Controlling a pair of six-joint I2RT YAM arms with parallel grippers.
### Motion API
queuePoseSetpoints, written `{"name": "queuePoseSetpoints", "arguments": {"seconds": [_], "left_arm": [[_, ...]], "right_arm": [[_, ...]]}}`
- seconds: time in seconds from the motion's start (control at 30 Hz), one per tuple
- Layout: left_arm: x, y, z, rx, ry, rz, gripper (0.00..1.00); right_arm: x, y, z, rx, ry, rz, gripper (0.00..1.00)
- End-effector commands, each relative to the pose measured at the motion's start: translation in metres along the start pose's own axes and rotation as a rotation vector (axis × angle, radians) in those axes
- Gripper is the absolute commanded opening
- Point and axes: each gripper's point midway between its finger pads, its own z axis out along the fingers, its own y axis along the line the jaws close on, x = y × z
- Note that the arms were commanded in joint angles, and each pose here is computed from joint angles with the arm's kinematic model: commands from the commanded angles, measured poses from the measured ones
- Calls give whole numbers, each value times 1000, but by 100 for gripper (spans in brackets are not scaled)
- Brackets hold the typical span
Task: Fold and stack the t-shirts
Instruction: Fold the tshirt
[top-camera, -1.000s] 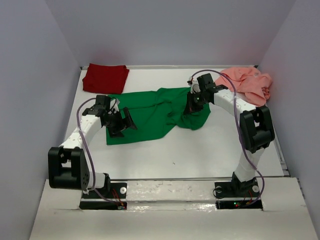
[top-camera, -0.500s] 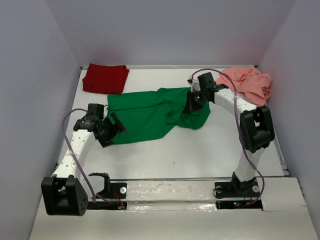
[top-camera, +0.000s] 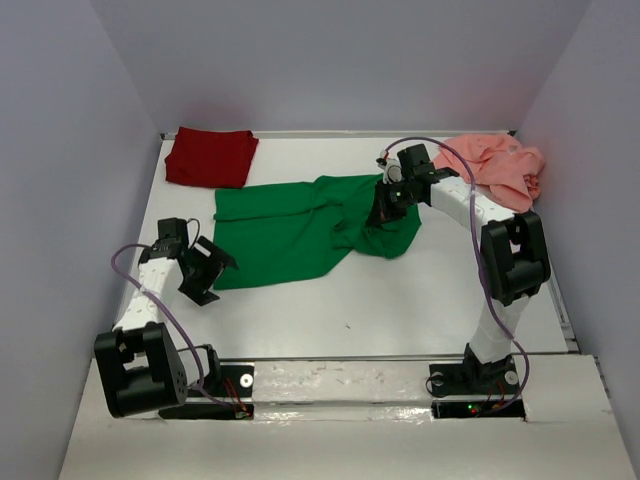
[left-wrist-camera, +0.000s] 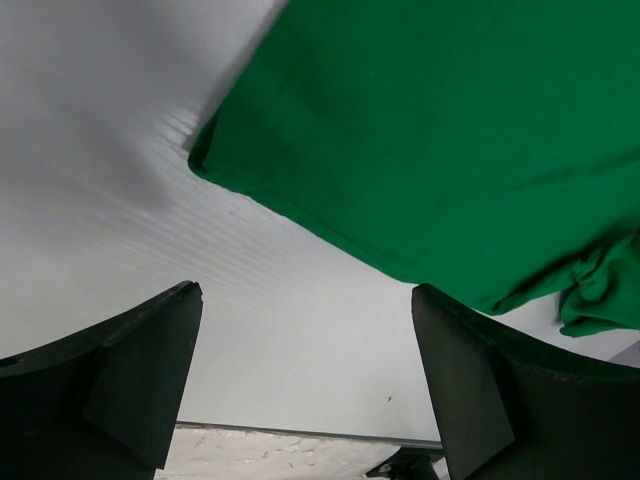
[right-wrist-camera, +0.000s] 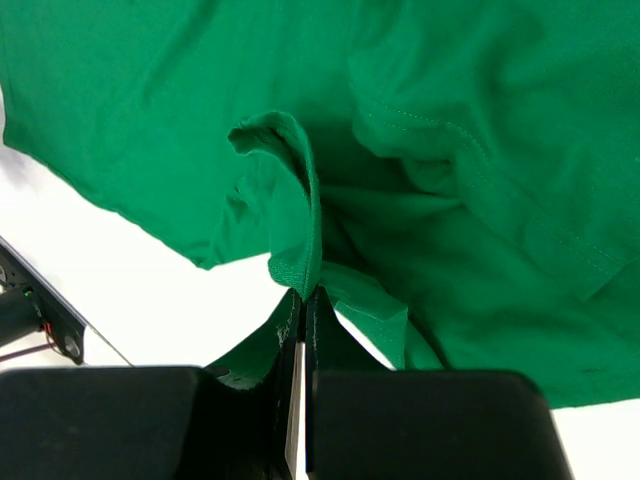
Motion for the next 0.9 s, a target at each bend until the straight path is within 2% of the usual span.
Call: {"name": "queuePoseSetpoints", "arguments": {"seconds": [0.0,0.13,0.27,0.47,0.57,0.87], "left_arm": [[3,5,10,-5,28,-48,95],[1,8,17,-24,30,-71,92],[0,10,24,-37,35,-97,79],[-2,13,32,-67,41,-125,78],[1,19,38,-96,61,-149,73],[-7,41,46,-227,58,-297,71]], "right_arm": [[-19,8,-15,-29,-65,-19,0],[-21,8,-18,-36,-72,-8,0],[-21,10,-17,-50,-70,-6,0],[-21,12,-17,-60,-71,-5,0],[-21,12,-18,-62,-73,-7,0],[-23,14,-23,-77,-88,-4,0]]}}
